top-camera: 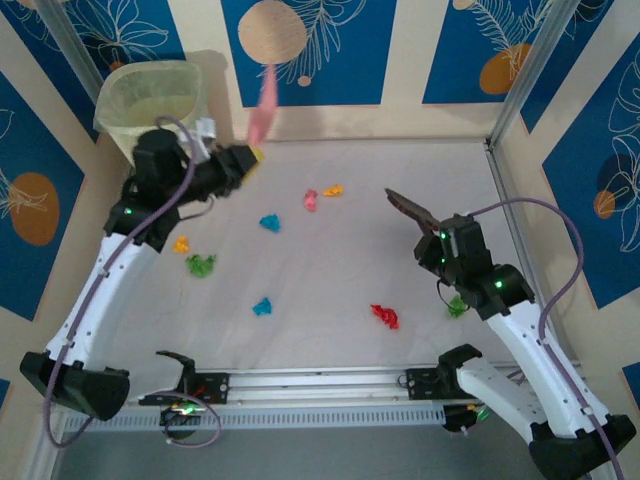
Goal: Sweep away the paper scraps from the table
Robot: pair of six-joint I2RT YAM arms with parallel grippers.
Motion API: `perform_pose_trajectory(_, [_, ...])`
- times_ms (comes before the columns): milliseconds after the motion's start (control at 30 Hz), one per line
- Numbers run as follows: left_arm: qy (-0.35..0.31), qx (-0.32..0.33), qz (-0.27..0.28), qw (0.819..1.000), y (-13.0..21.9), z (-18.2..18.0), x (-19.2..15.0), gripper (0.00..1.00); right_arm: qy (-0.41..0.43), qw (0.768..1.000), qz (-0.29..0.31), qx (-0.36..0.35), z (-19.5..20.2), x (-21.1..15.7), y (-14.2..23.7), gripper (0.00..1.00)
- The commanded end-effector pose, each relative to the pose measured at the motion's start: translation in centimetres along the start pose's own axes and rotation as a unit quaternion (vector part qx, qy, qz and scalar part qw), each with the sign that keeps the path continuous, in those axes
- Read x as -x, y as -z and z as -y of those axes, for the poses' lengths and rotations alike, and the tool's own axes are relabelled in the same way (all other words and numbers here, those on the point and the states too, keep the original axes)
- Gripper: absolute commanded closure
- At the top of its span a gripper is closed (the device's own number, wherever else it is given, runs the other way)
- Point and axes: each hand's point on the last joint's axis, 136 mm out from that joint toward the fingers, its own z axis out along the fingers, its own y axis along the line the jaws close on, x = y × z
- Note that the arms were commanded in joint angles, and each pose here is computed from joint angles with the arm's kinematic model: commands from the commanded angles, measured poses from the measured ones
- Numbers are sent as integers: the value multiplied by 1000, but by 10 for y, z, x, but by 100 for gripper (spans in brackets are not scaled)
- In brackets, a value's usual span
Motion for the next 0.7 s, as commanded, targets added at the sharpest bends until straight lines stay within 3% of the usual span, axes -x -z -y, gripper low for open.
perform_pose_trajectory(0, [-87,100,-83,988,0,-48,-67,100,-29,999,38,27,-21,32,8,100])
perform_pose_trajectory(133, [-127,158,-141,969,12,-88,-125,100,-25,998,13,57,-45,40,-4,100])
perform_pose_trajectory(367, [-176,242,-261,918,29,-158,-214,100,25,996,-56,70,-93,52,-37,100])
perform_pose_trajectory(667, [-204,292,-311,881,44,-201,-260,100,151,985,-85,7,-129,58,-88,100])
